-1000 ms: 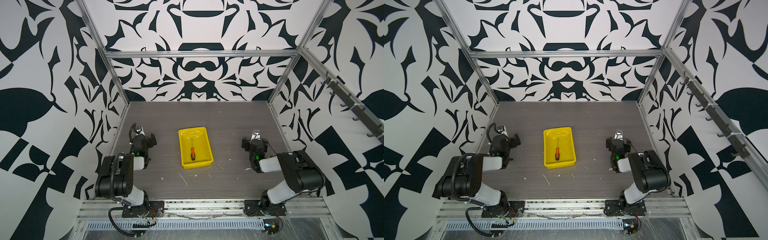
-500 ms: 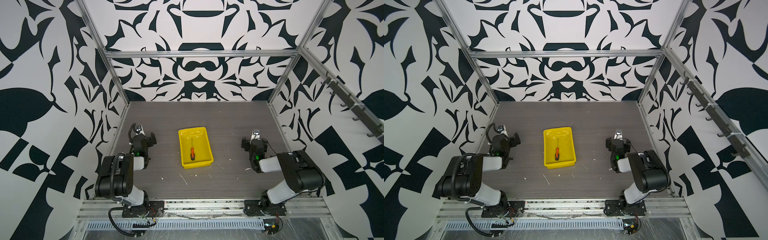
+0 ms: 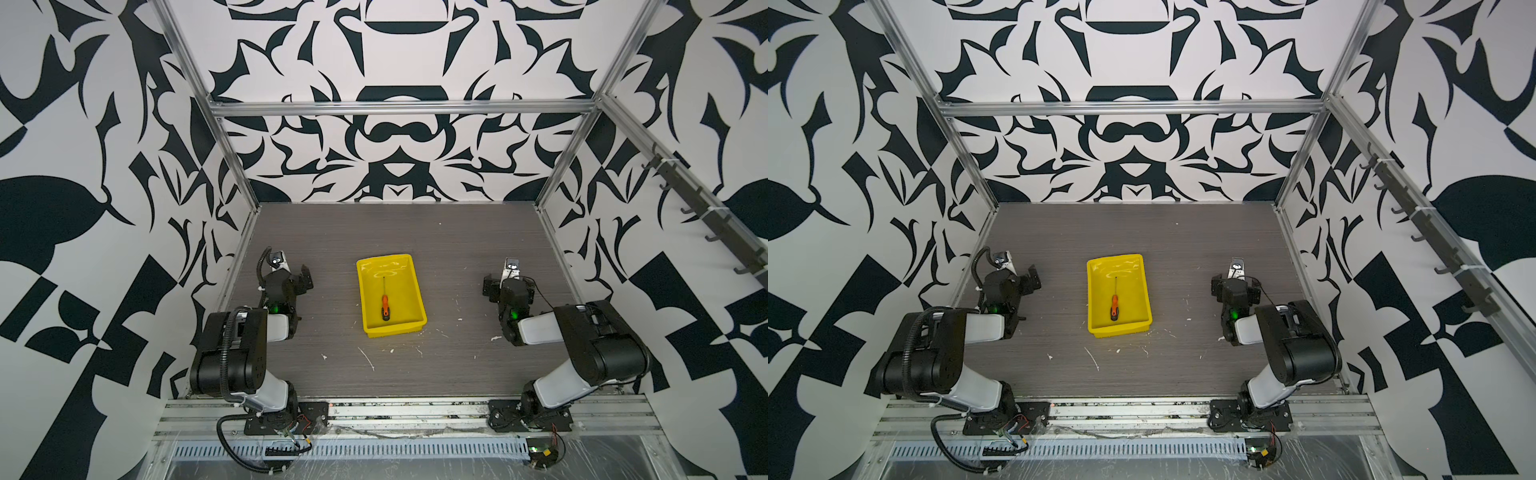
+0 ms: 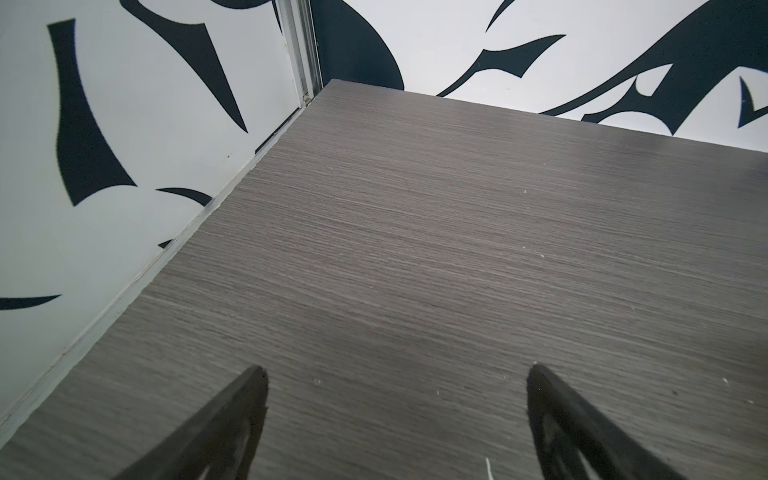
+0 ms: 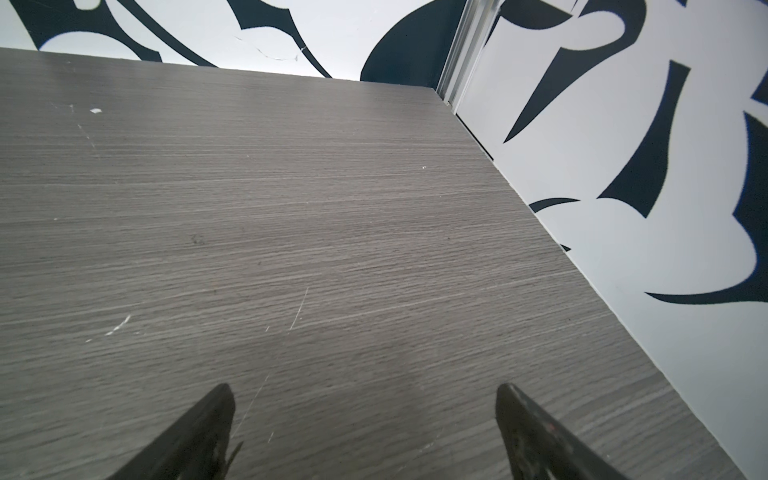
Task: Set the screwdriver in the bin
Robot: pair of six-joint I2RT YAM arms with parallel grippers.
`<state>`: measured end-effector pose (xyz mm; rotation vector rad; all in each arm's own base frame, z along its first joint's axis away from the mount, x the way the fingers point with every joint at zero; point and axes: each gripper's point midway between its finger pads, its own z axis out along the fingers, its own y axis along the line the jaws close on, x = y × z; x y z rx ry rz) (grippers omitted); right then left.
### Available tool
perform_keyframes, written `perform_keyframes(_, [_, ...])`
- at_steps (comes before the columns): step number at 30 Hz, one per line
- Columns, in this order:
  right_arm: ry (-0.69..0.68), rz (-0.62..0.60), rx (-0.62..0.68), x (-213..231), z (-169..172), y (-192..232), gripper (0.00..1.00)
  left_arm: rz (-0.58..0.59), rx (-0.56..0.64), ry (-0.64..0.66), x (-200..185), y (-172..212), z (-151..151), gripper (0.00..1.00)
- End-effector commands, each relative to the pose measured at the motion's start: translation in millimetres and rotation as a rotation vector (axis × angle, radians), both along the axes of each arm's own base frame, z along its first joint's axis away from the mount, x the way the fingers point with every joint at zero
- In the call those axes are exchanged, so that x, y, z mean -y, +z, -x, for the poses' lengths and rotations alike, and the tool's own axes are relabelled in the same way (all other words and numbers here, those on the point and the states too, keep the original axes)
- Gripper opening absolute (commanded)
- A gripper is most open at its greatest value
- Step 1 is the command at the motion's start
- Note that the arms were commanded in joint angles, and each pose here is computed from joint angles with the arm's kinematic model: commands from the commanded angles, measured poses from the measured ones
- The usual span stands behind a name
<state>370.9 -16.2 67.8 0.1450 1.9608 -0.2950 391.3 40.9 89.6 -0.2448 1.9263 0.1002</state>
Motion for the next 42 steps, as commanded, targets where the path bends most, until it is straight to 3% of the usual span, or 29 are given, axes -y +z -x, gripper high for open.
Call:
perform_keyframes(1, [0.081,-0.02,0.1,-12,-1,20,1.0,0.006,0.014,-0.001,0,0,0,0.99])
perform_keyframes(11, [0.182,-0.02,0.178,-26,13,25,1.0,0.004,0.015,-0.001,0,0,0,0.99])
perform_keyframes(20, [0.061,-0.012,0.043,-10,-12,15,1.0,0.004,0.015,-0.002,0,0,0,0.99])
perform_keyframes(42, [0.07,-0.022,0.036,-12,-16,14,1.0,0.004,0.016,-0.001,0,0,0,0.99])
